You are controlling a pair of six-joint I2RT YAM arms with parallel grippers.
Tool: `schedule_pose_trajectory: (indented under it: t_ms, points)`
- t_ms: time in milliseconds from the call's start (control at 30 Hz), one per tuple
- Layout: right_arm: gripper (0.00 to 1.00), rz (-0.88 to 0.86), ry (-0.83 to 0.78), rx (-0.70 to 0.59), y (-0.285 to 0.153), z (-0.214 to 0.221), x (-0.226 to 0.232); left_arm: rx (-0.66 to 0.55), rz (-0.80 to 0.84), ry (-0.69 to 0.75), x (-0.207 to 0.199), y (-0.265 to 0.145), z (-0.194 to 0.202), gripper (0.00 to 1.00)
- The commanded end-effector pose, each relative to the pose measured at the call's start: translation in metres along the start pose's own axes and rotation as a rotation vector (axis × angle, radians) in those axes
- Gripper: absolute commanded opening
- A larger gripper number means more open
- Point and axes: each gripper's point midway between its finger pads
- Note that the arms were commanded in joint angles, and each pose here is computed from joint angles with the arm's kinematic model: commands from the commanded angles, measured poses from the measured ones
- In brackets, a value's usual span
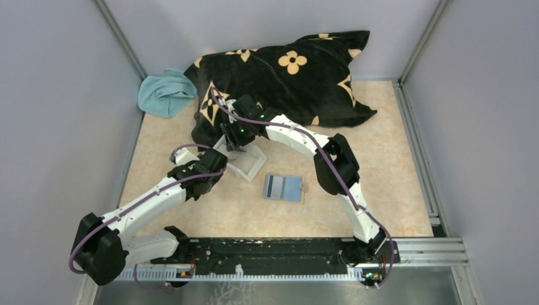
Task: Put the credit cards into the card holder
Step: Pick up the credit card from the storage box.
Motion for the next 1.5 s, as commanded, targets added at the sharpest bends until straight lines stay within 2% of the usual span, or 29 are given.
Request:
schedule_pose_trajectory:
  t_ms: [0,833,1467]
  points:
    - [0.49,-0.053,-0.030,-0.021,0.008,-0.007,0.016,0.014,0.027,-0.015,-0.008,0.005,0.003,0.58]
    - [0.50,-0.088,0.066,0.037,0.034,0.002,0.002,0.056,0.029,0.017,-0.016,0.050,0.020,0.58]
    - [0.34,-0.111,0.064,0.011,0.026,-0.007,0.020,0.075,0.053,0.020,-0.020,0.066,0.017,0.58]
Point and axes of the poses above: each gripper's point midway between its finger pads, its own y axis out along the fingers, its own x axis along the line the jaws close on, z = x × y, and after that the axes turned 13 degrees about y, right-handed
